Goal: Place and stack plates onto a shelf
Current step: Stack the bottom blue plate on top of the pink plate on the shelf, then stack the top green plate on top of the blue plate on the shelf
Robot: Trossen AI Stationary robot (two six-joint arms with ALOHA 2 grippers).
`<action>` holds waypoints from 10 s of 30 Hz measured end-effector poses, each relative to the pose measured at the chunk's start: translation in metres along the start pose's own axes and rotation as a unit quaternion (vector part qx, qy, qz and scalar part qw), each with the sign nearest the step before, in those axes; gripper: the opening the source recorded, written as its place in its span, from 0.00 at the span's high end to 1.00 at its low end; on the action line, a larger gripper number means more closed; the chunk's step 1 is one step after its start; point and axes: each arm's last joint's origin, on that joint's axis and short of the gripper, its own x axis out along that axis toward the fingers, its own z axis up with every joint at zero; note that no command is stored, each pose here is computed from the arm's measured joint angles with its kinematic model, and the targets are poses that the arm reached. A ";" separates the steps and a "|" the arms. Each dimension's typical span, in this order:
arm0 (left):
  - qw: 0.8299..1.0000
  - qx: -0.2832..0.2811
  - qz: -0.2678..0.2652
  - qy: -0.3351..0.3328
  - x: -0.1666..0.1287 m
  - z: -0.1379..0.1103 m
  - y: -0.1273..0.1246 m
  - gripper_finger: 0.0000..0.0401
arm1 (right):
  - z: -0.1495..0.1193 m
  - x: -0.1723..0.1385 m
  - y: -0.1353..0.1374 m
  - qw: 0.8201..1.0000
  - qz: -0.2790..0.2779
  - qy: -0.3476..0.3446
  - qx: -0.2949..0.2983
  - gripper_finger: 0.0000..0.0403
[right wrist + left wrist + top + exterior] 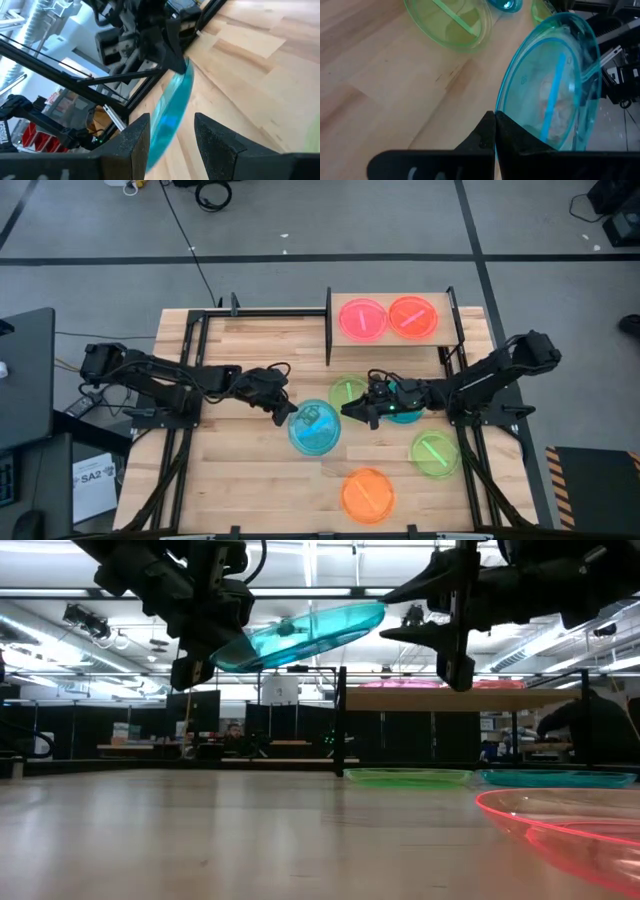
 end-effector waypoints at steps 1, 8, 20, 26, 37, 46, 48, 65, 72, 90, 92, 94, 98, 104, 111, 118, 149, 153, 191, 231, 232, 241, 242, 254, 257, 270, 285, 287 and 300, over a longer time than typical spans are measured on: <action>1.000 -0.002 0.001 -0.001 0.000 0.000 0.000 0.99 | -0.002 0.002 -0.001 1.000 0.001 0.000 0.001 0.60; 1.000 -0.008 0.002 -0.002 0.000 0.001 0.001 0.99 | -0.011 0.014 -0.003 1.000 0.003 0.009 0.012 0.60; 0.998 -0.048 0.016 0.033 0.000 -0.004 0.005 0.98 | -0.007 0.025 0.007 1.000 0.015 0.003 0.014 0.61; 0.997 -0.059 0.014 0.037 0.000 -0.004 0.005 0.98 | -0.012 0.026 0.001 1.000 -0.011 0.022 0.011 0.64; 0.997 -0.059 0.015 0.038 0.000 -0.004 0.005 0.98 | -0.017 0.025 -0.007 0.997 -0.050 0.048 0.028 0.67; 0.997 -0.059 0.014 0.038 0.000 -0.004 0.005 0.98 | -0.018 0.025 -0.007 0.997 -0.053 0.050 0.028 0.68; 0.997 -0.059 0.014 0.038 0.000 -0.004 0.005 0.98 | -0.018 0.025 -0.007 0.997 -0.053 0.051 0.028 0.69; 0.998 -0.059 0.010 0.034 0.000 -0.004 0.004 0.98 | -0.019 0.025 -0.009 0.996 -0.060 0.058 0.020 0.94; 0.998 -0.058 0.007 0.034 0.000 -0.003 0.004 0.98 | -0.020 0.024 -0.011 0.995 -0.068 0.064 0.018 0.97; 0.999 -0.029 -0.001 0.036 0.000 -0.003 0.003 0.72 | -0.020 0.024 -0.011 0.995 -0.071 0.062 0.017 0.98; 0.999 -0.028 -0.008 0.044 0.000 -0.003 0.003 0.70 | -0.019 0.024 -0.011 0.995 -0.071 0.062 0.017 0.98; 0.999 -0.026 -0.010 0.046 0.000 -0.004 0.003 0.69 | -0.019 0.024 -0.012 0.995 -0.072 0.061 0.018 0.98; 0.999 -0.026 -0.008 0.040 0.000 -0.003 0.003 0.69 | -0.017 0.025 -0.013 0.995 -0.076 0.059 0.018 0.98; 0.999 -0.024 -0.021 0.027 -0.008 0.000 -0.001 0.69 | -0.014 0.025 -0.015 0.995 -0.077 0.057 0.019 0.98; 0.998 -0.021 -0.048 0.018 -0.024 0.003 -0.007 0.69 | -0.014 0.025 -0.016 0.995 -0.080 0.058 0.019 0.98; 0.998 -0.021 -0.050 0.017 -0.030 0.004 -0.008 0.69 | -0.014 0.025 -0.016 0.995 -0.080 0.058 0.019 0.98; 0.995 0.012 0.070 0.075 -0.043 -0.025 0.000 0.69 | 0.060 -0.033 0.015 0.998 -0.045 -0.038 -0.030 0.98; 0.995 0.016 0.070 0.075 -0.043 -0.026 -0.002 0.69 | 0.078 -0.052 0.017 0.996 -0.049 -0.072 -0.036 0.98; 0.996 0.016 0.069 0.063 -0.042 -0.025 -0.003 0.69 | 0.216 -0.133 -0.028 0.925 -0.354 -0.136 -0.015 0.98; 0.995 0.016 0.069 0.063 -0.042 -0.025 -0.003 0.69 | 0.221 -0.117 -0.079 0.917 -0.388 -0.069 0.059 0.93; 0.995 0.016 0.069 0.063 -0.042 -0.025 -0.003 0.69 | 0.221 -0.117 -0.079 0.917 -0.387 -0.069 0.059 0.93; 0.995 0.016 0.069 0.063 -0.042 -0.025 -0.003 0.69 | 0.222 -0.118 -0.080 0.915 -0.394 -0.073 0.058 0.90; 0.995 0.016 0.069 0.063 -0.042 -0.025 -0.003 0.69 | 0.222 -0.118 -0.080 0.914 -0.394 -0.074 0.059 0.89; 0.995 0.016 0.069 0.063 -0.042 -0.025 -0.003 0.69 | 0.223 -0.120 -0.081 0.913 -0.398 -0.072 0.049 0.70; 0.995 0.016 0.069 0.063 -0.042 -0.025 -0.003 0.69 | 0.223 -0.120 -0.081 0.913 -0.398 -0.071 0.048 0.67; 0.995 0.017 0.075 0.056 -0.042 -0.025 -0.002 0.69 | 0.223 -0.120 -0.081 0.913 -0.398 -0.071 0.047 0.62; 0.996 0.014 0.083 0.028 -0.042 -0.022 -0.003 0.69 | 0.223 -0.120 -0.081 0.914 -0.400 -0.060 0.021 0.62; 0.996 0.014 0.086 0.020 -0.042 -0.021 -0.003 0.69 | 0.223 -0.120 -0.080 0.915 -0.399 -0.057 0.012 0.62; 0.995 0.014 0.088 -0.038 -0.040 -0.015 -0.007 0.69 | 0.217 -0.138 -0.028 0.936 -0.332 -0.107 -0.053 0.62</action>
